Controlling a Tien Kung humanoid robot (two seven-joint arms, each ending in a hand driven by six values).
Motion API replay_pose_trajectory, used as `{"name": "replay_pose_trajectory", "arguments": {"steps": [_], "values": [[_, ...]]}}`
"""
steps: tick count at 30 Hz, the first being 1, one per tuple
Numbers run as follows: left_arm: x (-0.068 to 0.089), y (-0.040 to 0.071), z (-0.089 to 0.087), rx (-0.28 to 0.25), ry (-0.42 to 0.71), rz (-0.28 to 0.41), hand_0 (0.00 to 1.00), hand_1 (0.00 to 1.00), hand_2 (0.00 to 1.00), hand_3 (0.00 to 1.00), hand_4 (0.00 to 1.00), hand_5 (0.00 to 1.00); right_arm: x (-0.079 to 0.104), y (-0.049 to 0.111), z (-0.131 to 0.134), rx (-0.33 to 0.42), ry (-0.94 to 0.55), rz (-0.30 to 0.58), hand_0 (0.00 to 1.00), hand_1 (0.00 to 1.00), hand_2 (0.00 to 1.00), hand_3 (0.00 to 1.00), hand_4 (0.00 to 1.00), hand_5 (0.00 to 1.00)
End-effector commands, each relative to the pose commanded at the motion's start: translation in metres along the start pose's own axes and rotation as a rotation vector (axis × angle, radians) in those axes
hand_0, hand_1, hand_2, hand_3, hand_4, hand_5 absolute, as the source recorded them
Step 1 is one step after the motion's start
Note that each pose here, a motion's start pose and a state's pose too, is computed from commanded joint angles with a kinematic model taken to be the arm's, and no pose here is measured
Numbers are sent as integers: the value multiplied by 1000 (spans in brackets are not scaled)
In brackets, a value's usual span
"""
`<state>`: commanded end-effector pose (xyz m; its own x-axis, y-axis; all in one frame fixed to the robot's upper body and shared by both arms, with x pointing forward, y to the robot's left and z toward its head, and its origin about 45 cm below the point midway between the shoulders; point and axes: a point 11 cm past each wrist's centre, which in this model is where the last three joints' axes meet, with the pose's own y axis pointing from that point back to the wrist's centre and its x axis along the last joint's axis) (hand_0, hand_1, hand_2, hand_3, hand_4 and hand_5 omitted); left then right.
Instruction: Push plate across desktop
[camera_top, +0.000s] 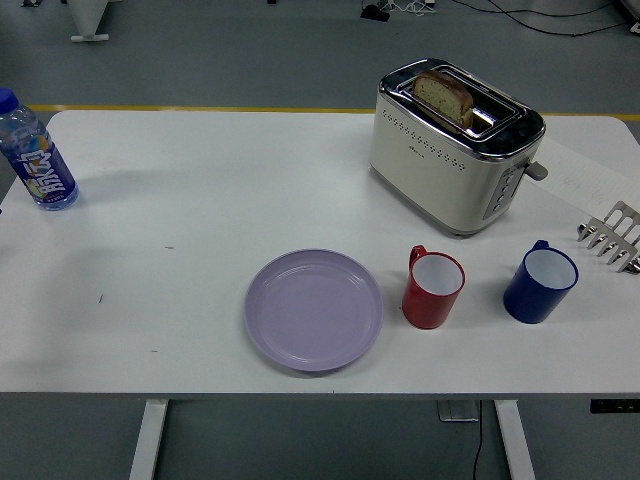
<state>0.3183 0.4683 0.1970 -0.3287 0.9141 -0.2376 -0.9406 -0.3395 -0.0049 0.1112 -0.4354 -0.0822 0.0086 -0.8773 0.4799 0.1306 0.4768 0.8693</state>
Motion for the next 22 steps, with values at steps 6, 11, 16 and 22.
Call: {"name": "replay_pose_trajectory", "arguments": {"steps": [6, 11, 16, 22], "values": [[1, 0, 1, -5, 2, 4, 712, 736, 712, 634, 535, 998, 0, 0, 0, 0, 3, -1, 560, 549, 677, 592, 296, 298], [3, 2, 0, -1, 1, 9, 712, 736, 712, 634, 535, 998, 0, -1, 2, -2, 1, 0, 560, 549, 677, 592, 296, 298], [3, 2, -1, 3, -5, 4, 711, 736, 712, 634, 535, 998, 0, -2, 6, -9, 0, -1, 560, 549, 677, 592, 295, 299], [2, 3, -1, 3, -7, -1, 712, 736, 712, 633, 533, 998, -1, -3, 9, -16, 1, -2, 560, 549, 677, 592, 295, 298]]}}
